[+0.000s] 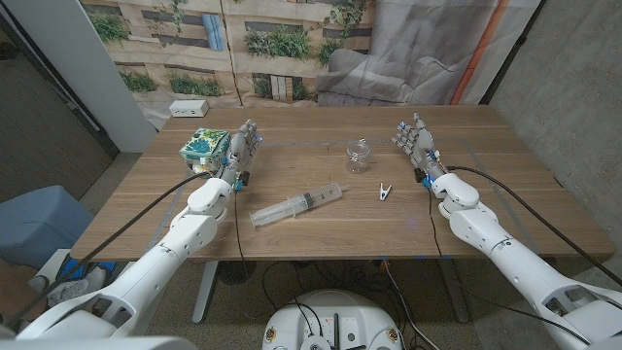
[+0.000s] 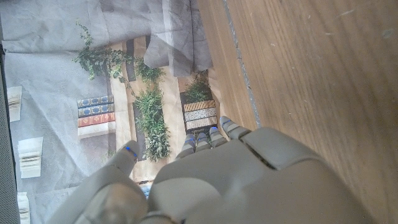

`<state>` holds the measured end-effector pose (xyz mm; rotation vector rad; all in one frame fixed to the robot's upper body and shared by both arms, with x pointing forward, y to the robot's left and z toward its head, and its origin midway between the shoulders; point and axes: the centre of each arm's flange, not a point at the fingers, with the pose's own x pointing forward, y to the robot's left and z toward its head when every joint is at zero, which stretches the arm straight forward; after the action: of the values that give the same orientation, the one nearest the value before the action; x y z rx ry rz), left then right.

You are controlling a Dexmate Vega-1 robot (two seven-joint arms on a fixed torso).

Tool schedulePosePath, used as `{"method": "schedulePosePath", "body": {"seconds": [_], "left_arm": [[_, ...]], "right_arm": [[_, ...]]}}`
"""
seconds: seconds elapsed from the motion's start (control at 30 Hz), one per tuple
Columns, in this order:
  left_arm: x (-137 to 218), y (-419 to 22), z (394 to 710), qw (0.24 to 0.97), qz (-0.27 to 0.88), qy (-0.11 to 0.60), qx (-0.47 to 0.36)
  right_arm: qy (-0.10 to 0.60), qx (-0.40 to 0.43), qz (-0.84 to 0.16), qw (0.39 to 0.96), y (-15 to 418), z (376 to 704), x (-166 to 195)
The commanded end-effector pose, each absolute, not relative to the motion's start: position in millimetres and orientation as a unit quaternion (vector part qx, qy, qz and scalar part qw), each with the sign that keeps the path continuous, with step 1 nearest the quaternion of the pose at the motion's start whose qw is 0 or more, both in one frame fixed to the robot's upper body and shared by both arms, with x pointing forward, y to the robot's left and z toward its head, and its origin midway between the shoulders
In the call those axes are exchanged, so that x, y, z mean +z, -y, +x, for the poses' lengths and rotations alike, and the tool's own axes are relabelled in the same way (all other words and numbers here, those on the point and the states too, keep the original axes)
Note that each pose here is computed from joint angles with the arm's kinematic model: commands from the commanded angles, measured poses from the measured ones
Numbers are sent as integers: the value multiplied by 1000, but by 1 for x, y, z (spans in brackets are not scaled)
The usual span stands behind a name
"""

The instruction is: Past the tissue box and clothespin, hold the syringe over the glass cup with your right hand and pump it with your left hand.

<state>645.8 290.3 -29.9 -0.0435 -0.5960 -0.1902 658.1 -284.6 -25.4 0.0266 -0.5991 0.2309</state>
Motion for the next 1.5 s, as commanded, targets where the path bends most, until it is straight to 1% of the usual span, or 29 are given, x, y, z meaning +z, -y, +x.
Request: {"method": "schedulePosePath", "body": {"seconds": [0.03, 0.57, 0.77, 0.87, 0.97, 1.23, 1.5], "left_arm": [[-27, -291, 643, 951, -13, 295, -89], [-22, -285, 643, 955, -5, 285, -77], [-19, -286, 639, 959, 4, 274, -75], [-18, -286, 640, 960, 3, 271, -74], [-18, -284, 643, 962, 1, 265, -70], [-13, -277, 649, 960, 8, 267, -84], [-10, -275, 655, 957, 31, 272, -99]], "right_arm": [[301, 113, -4, 947, 278, 661, -30], [329, 125, -75, 933, 276, 640, -7], [346, 114, -110, 925, 274, 628, 4], [354, 105, -143, 918, 271, 621, 9], [386, 93, -169, 902, 268, 616, 10], [386, 99, -254, 881, 260, 605, 23], [384, 85, -334, 856, 251, 593, 32]]}}
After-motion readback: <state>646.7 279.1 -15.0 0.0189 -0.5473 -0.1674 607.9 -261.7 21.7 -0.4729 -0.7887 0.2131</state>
